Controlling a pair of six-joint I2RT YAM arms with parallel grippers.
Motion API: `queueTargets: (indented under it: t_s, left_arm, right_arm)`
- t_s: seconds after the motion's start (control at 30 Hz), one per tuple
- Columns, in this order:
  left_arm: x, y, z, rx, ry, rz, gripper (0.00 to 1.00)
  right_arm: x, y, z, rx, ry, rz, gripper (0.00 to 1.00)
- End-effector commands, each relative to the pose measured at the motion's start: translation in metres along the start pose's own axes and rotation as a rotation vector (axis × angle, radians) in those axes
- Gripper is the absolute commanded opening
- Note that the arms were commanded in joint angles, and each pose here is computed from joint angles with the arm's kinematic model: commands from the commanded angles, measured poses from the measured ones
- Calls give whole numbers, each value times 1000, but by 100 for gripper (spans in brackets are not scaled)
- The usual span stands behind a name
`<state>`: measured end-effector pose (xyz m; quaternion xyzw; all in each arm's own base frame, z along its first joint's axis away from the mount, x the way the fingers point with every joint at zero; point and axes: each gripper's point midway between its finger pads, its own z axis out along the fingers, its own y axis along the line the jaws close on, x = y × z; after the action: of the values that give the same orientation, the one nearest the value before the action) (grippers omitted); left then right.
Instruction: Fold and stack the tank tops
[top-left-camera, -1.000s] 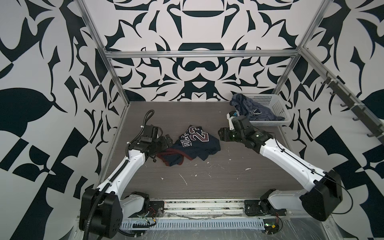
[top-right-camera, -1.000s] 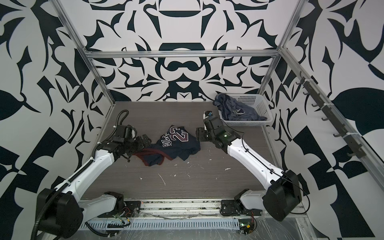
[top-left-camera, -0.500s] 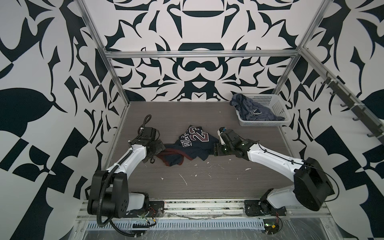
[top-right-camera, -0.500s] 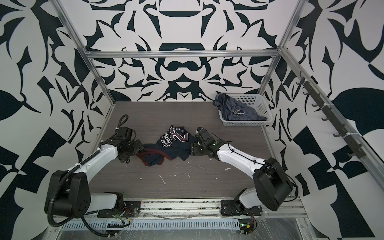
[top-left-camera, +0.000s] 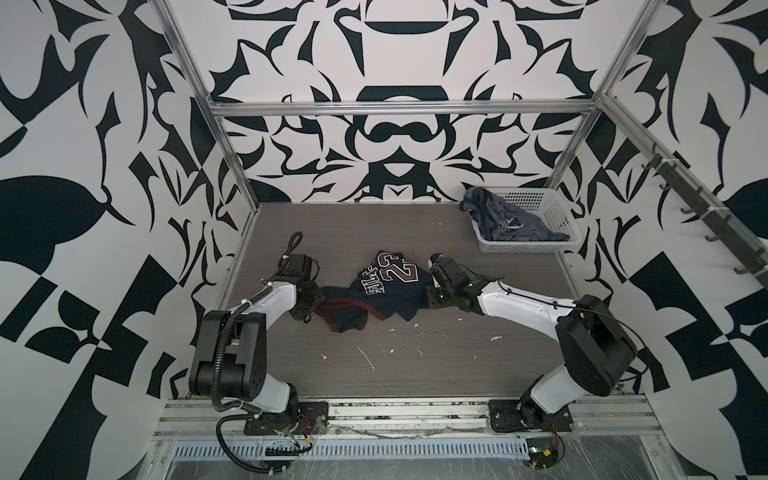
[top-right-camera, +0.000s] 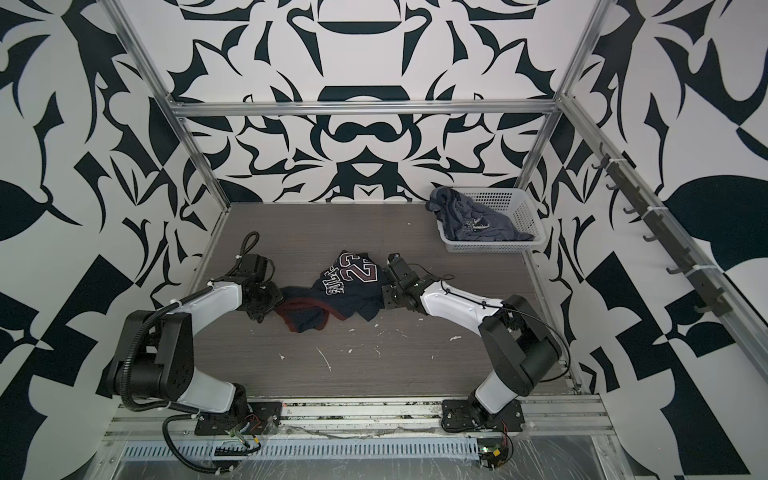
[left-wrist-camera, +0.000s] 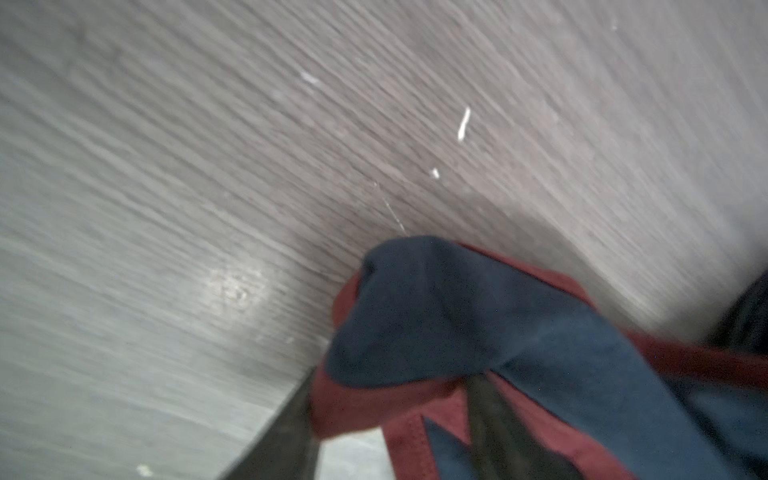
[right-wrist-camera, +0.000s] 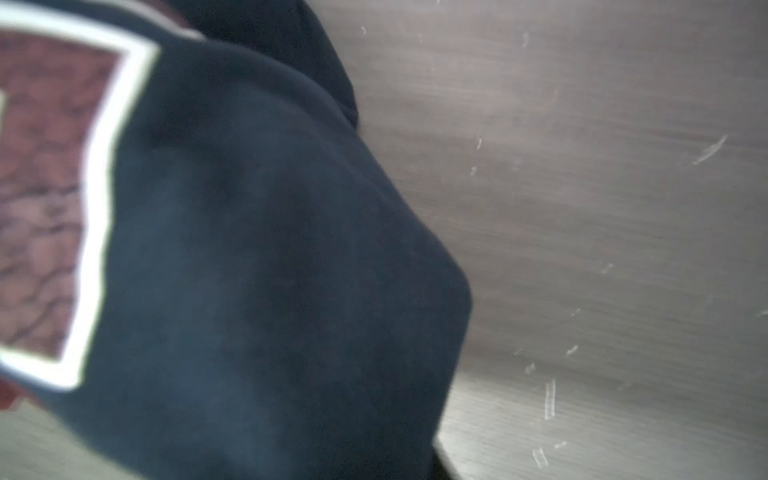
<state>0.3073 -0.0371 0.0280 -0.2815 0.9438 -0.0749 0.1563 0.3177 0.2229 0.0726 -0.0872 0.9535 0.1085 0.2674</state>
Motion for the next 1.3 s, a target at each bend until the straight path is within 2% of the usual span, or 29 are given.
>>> queueTargets:
  t_s: [0.0, 0.03, 0.13, 0.23, 0.33, 0.5, 0.57, 0.6, 0.7, 0.87, 1.1, 1.27]
  left_arm:
    - [-14, -11, -13, 33, -39, -9, 35]
    - [-17, -13, -19, 41, -53, -7, 28]
    - [-30, -20, -39, 53, -101, 12, 11]
    - [-45, -31, -71, 86, -162, 32, 0]
    - [-60, -44, -114, 148, -233, 40, 0]
    - [-73, -74, -221, 365, -417, 78, 0]
    - [-73, -76, -236, 397, -440, 77, 0]
    - [-69, -77, -234, 404, -415, 77, 0]
    - [-48, -90, -206, 434, -280, 102, 21]
    - [7, -124, -159, 419, -115, 228, 43]
    - [94, -152, -95, 350, 97, 371, 49]
    - [144, -169, -68, 319, 180, 457, 54]
  right_arm:
    - [-31, -4, -18, 48, -95, -33, 6]
    - [-35, -4, -24, 48, -107, -42, 1]
    - [-49, -10, -45, 90, -157, -63, 0]
    - [-60, -11, -71, 102, -186, -84, 0]
    - [-71, -14, -109, 115, -223, -113, 0]
    - [-84, -13, -183, 81, -284, -153, 0]
    - [-84, -10, -202, 48, -300, -150, 0]
    - [-83, -8, -206, 32, -300, -144, 0]
    - [-77, -8, -201, 15, -288, -123, 0]
    - [-65, -12, -184, 25, -251, -80, 0]
    - [-49, -18, -172, 38, -215, -47, 0]
    - [-44, -21, -169, 43, -202, -39, 0]
